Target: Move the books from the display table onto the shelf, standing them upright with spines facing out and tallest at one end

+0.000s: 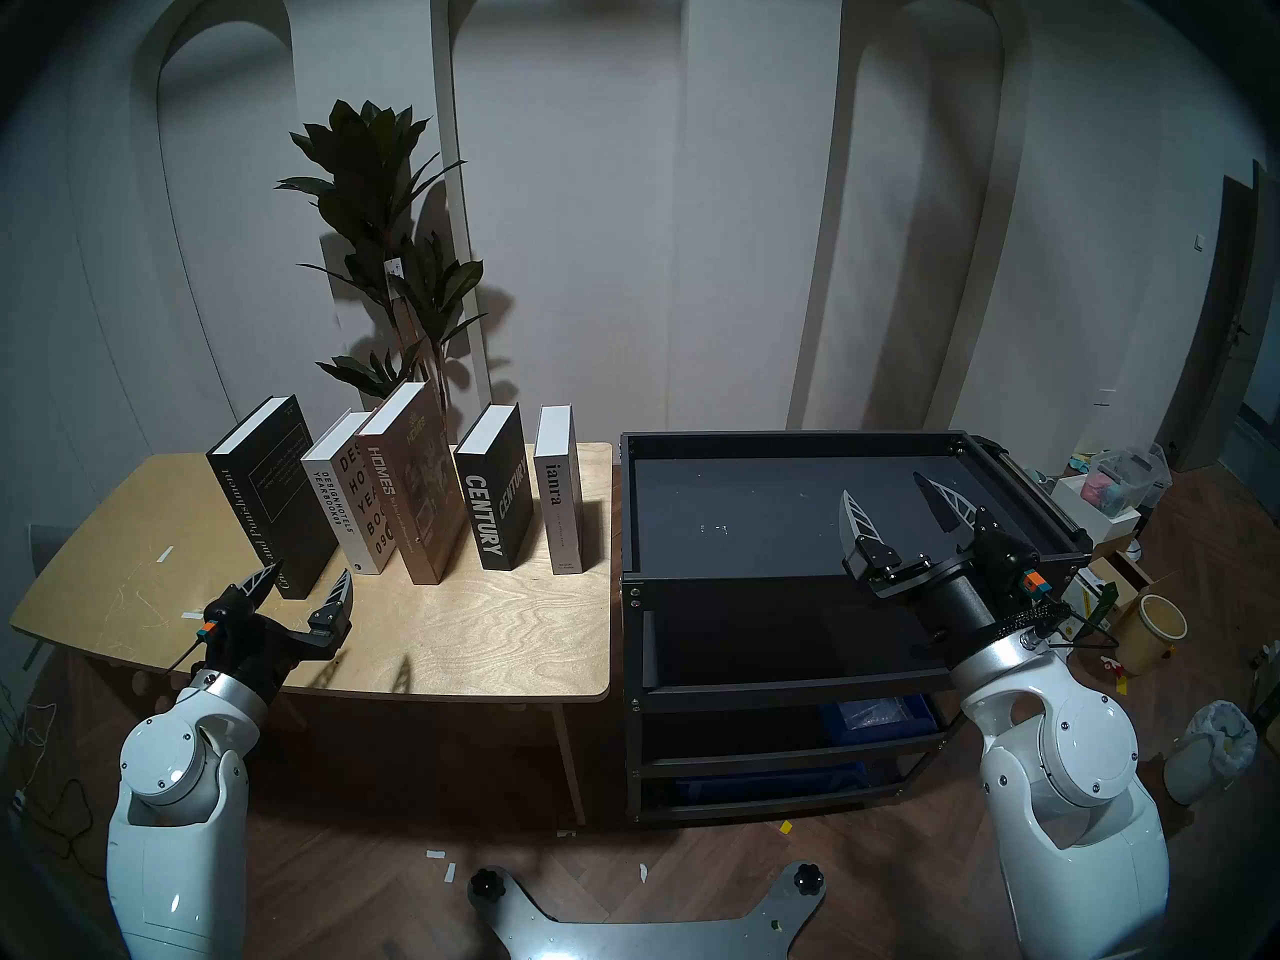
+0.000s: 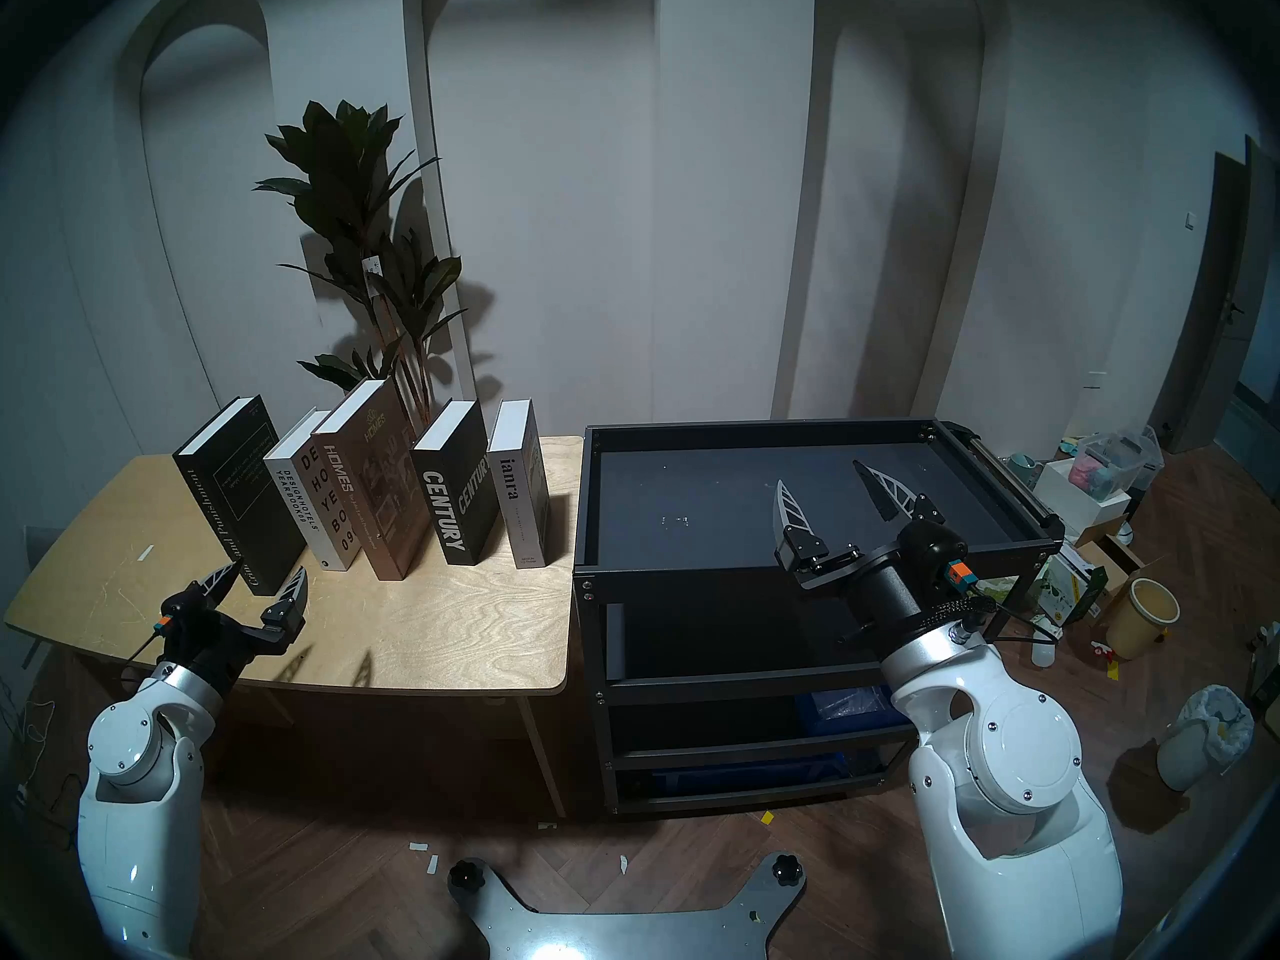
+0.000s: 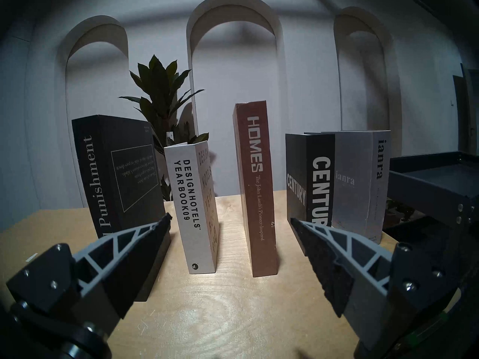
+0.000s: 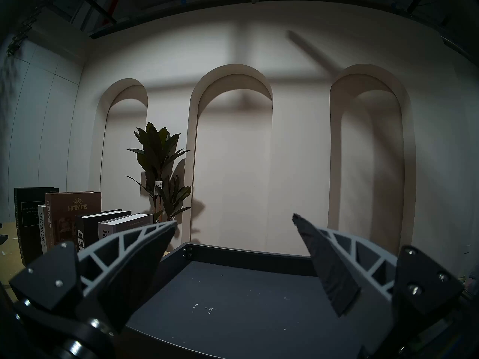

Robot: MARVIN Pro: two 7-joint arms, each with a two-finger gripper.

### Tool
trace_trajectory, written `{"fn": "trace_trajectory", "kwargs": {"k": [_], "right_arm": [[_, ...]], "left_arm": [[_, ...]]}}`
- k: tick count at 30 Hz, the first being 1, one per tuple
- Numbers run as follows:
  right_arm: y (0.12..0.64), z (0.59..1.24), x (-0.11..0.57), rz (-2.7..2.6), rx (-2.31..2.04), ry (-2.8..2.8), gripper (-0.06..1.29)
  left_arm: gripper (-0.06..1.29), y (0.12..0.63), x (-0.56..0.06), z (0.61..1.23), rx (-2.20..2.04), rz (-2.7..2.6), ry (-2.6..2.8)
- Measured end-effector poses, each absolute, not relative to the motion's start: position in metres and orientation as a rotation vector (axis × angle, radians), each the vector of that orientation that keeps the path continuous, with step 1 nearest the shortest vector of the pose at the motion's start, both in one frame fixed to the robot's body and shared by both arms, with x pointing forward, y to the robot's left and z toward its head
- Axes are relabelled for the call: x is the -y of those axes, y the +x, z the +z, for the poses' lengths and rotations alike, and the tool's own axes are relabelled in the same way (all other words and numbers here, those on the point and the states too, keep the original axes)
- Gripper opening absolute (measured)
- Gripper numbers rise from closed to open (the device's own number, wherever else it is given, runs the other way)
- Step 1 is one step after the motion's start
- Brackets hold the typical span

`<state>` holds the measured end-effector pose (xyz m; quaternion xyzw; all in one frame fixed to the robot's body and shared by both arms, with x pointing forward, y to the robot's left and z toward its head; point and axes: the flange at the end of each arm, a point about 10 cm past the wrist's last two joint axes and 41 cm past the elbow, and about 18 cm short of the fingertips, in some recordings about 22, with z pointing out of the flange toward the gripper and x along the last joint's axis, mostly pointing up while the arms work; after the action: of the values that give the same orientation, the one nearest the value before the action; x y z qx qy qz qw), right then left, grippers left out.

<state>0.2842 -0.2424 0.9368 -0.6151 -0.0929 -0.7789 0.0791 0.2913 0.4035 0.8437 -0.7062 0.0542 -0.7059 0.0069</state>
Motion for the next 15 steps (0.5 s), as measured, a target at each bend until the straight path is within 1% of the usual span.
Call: {"fn": "trace_trajectory", "kwargs": {"k": [8, 12, 15], "right_arm": [[0.284, 0.936, 0.243, -2.331, 0.277, -1.842, 1.23], [0.284, 0.936, 0.243, -2.330, 0.277, -1.842, 1.23], [0.284, 0.936, 0.243, -2.330, 0.277, -1.843, 1.23]], "left_arm": [[1.26, 0.305, -0.390, 0.855, -0.241, -2.313, -2.197], [1.26, 0.323, -0.377, 0.857, -0.283, -2.349, -2.199], [1.26, 0.332, -0.383, 0.856, -0.260, -2.331, -2.194]]}}
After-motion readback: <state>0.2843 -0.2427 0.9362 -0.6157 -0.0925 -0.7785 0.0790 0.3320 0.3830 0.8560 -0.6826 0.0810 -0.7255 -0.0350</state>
